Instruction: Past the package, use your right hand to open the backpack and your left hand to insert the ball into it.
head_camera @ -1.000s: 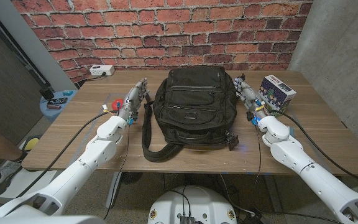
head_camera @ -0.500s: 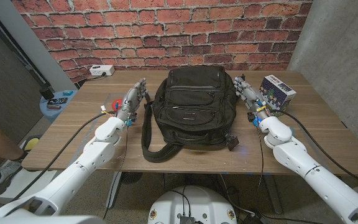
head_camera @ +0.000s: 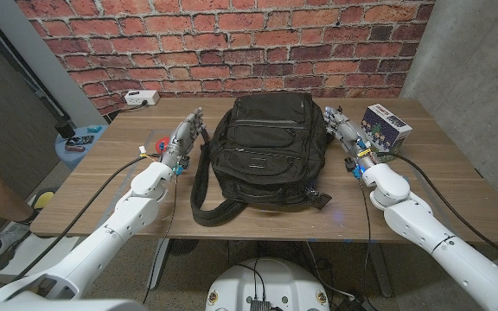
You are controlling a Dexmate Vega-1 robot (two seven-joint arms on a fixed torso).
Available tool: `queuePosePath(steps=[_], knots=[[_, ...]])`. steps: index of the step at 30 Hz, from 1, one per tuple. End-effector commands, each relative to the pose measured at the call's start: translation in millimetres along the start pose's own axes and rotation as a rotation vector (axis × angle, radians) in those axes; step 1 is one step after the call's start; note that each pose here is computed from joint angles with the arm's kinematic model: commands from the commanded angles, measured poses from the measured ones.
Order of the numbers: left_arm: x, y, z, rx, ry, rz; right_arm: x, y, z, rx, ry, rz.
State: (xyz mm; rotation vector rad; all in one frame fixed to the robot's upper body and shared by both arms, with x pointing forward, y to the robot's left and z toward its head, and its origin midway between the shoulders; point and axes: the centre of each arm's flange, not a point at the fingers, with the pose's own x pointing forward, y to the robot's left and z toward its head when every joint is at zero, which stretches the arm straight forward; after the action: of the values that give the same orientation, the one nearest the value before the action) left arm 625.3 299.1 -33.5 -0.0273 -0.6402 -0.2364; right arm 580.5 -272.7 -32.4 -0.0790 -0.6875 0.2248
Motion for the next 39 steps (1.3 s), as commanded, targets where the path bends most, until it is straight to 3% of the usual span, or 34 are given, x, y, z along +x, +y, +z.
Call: queuePosePath(steps=[1,10,20,26,39], knots=[[-2.0,-5.4,1.2,0.006,-0.002,-0.017,-6.1,-10.8,7.0,-0.053,0.008,0.005],[-1.0,-6.6,2.4,0.012,0.0,-0.025,-5.0,-36.1,9.3,-0.071,0.014,-0.034],[-1.2,-5.1,4.5,0.019,-0.002,-0.03,-21.0,-47.0,12.5,-0.093,0.024,-0.066],[-4.2,-4.0,5.1,0.022,-0.005,-0.024,-32.1,-42.7,16.5,-0.098,0.02,-0.077],[-14.5,-3.2,7.7,0.025,-0.018,-0.01,-52.8,-19.4,32.5,-0.134,-0.004,-0.063]])
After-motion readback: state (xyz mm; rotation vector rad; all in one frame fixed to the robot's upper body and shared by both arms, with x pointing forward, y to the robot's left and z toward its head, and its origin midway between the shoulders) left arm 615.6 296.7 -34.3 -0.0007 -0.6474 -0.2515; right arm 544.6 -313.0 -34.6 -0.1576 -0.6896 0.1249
